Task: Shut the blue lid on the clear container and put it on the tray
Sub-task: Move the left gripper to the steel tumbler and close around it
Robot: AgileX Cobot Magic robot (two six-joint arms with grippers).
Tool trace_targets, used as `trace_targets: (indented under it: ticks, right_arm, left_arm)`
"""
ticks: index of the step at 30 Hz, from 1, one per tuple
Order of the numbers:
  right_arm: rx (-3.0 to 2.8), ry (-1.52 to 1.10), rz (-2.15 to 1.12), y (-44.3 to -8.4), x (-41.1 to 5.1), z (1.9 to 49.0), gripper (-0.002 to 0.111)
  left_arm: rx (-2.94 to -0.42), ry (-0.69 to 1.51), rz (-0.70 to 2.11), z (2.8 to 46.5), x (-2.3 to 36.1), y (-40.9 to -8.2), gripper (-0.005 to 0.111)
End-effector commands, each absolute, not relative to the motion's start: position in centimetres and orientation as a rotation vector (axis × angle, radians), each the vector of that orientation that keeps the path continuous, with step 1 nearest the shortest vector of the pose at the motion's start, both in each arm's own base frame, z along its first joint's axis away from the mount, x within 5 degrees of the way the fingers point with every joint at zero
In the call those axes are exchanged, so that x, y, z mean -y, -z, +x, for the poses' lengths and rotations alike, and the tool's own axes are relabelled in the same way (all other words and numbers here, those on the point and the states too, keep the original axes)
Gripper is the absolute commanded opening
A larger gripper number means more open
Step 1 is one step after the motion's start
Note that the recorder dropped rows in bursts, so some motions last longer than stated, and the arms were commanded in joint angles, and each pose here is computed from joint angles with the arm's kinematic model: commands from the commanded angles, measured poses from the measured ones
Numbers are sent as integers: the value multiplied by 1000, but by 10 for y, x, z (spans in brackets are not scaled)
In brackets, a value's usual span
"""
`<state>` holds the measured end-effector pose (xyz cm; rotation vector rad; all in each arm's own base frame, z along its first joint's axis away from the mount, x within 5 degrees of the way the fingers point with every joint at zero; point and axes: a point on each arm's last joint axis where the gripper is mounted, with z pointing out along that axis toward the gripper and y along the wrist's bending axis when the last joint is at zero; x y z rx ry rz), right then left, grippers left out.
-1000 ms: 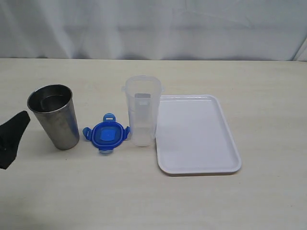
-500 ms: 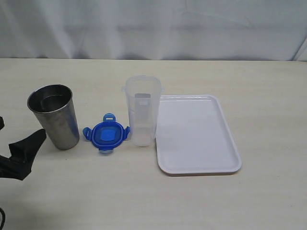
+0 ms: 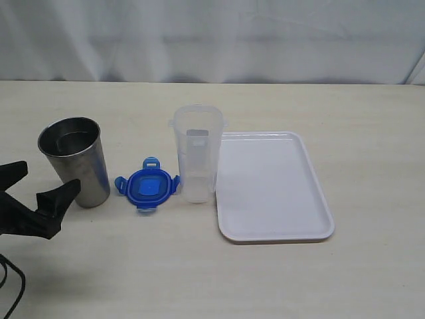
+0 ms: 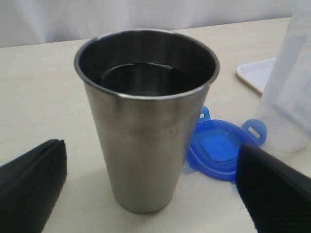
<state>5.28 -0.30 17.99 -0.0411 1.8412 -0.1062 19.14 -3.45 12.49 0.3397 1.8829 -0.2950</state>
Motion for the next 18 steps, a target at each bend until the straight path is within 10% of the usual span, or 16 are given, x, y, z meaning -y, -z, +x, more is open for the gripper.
trace_targets:
  ticks: [1,18]
  right_arm:
    - [-1840,109,-37,-181,3,53,6]
    - [-1840,109,-37,-181,3,53,6]
  left_arm:
    - [-1887,310,346,199,36,-118,87]
    - [-1898,367,384,230,41,-94,87]
